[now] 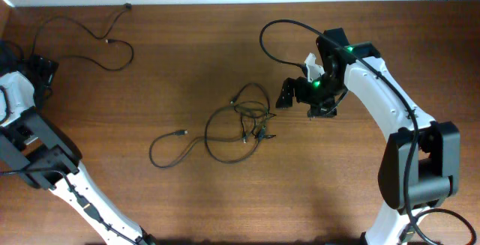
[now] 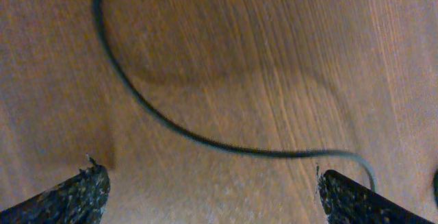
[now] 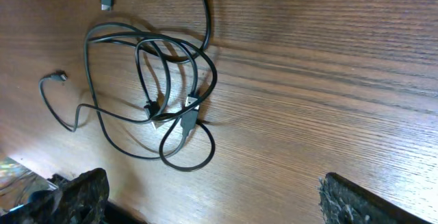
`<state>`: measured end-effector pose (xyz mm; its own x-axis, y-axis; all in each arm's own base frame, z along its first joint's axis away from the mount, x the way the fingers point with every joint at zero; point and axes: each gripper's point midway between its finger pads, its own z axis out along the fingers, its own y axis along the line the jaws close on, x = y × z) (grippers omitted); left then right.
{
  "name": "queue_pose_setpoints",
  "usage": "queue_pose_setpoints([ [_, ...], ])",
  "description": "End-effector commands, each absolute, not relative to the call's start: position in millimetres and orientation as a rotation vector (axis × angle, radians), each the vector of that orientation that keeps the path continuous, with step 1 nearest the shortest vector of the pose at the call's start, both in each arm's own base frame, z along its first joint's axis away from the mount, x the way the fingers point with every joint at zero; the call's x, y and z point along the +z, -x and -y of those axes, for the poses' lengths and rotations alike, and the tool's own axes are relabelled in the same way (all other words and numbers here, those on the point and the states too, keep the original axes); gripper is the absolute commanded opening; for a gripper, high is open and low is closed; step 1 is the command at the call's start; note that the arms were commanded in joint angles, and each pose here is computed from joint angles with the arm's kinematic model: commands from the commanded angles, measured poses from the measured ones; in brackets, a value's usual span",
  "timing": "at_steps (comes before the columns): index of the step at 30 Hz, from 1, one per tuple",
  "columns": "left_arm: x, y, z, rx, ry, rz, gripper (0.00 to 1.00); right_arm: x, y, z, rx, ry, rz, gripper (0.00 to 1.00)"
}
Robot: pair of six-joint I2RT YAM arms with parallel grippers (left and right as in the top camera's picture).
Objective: Untangle cables
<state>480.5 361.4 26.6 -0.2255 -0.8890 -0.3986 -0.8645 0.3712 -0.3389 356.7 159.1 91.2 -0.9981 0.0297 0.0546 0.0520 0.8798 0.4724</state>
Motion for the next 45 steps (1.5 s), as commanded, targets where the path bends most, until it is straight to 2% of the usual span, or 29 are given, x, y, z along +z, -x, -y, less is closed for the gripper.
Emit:
queue_pose_setpoints([
  [1, 15.0, -488.5, -365.9, -0.104, 1.558, -2.041, 0.99, 102.8, -357.9, -160.7, -0.763, 0.032, 3.036, 0.98],
  [11, 24.9, -507.6, -381.5, -0.098, 1.482, -1.952, 0.98, 102.4, -354.1, -159.9, -0.753, 0.039, 3.022, 0.99],
  [21, -12.8, -503.4, -376.4, -0.112, 1.520, -1.999, 0.96, 102.4, -354.1, -159.9, -0.753, 0.039, 3.022, 0.99],
  [24, -13.1, -505.7, -378.2, -0.110, 1.511, -1.990, 0.84, 102.4, -354.2, -159.8, -0.752, 0.038, 3.022, 0.99],
  [26, -6.5, -512.3, -383.3, -0.109, 1.482, -1.958, 0.57, 102.4, -354.2, -159.8, -0.752, 0.038, 3.022, 0.99],
  [30, 5.6, -523.1, -391.6, -0.086, 1.392, -1.931, 0.19, 102.1, -354.3, -159.2, -0.746, 0.039, 3.025, 0.99],
  [32, 13.8, -529.8, -396.4, -0.043, 1.281, -1.948, 0.03, 102.1, -354.3, -159.2, -0.746, 0.039, 3.025, 0.99],
  [33, 18.1, -533.4, -398.3, -0.023, 1.225, -1.956, 0.00, 102.1, -354.3, -159.3, -0.747, 0.039, 3.025, 0.99],
  [37, 49.5, -556.5, -401.1, -0.032, 0.991, -1.929, 0.00, 102.1, -353.9, -159.2, -0.746, 0.039, 3.023, 0.99],
  [40, 75.5, -569.9, -398.8, -0.088, 0.920, -1.890, 0.00, 102.1, -354.2, -159.2, -0.747, 0.039, 3.024, 0.99],
  [41, 80.1, -572.2, -396.9, -0.105, 0.907, -1.888, 0.03, 102.1, -354.3, -159.3, -0.747, 0.039, 3.024, 0.99],
  [42, 82.7, -573.4, -394.9, -0.118, 0.905, -1.893, 0.27, 102.1, -354.5, -159.3, -0.747, 0.039, 3.025, 0.99],
  [43, 79.7, -571.7, -392.3, -0.124, 0.919, -1.914, 0.65, 102.2, -355.2, -159.5, -0.749, 0.038, 3.028, 0.99],
  [44, 75.1, -568.9, -390.1, -0.131, 0.935, -1.937, 0.73, 102.3, -356.0, -159.6, -0.751, 0.037, 3.031, 0.99],
  [45, 68.7, -564.9, -388.1, -0.135, 0.956, -1.962, 0.71, 102.3, -356.4, -159.7, -0.752, 0.035, 3.033, 0.99],
])
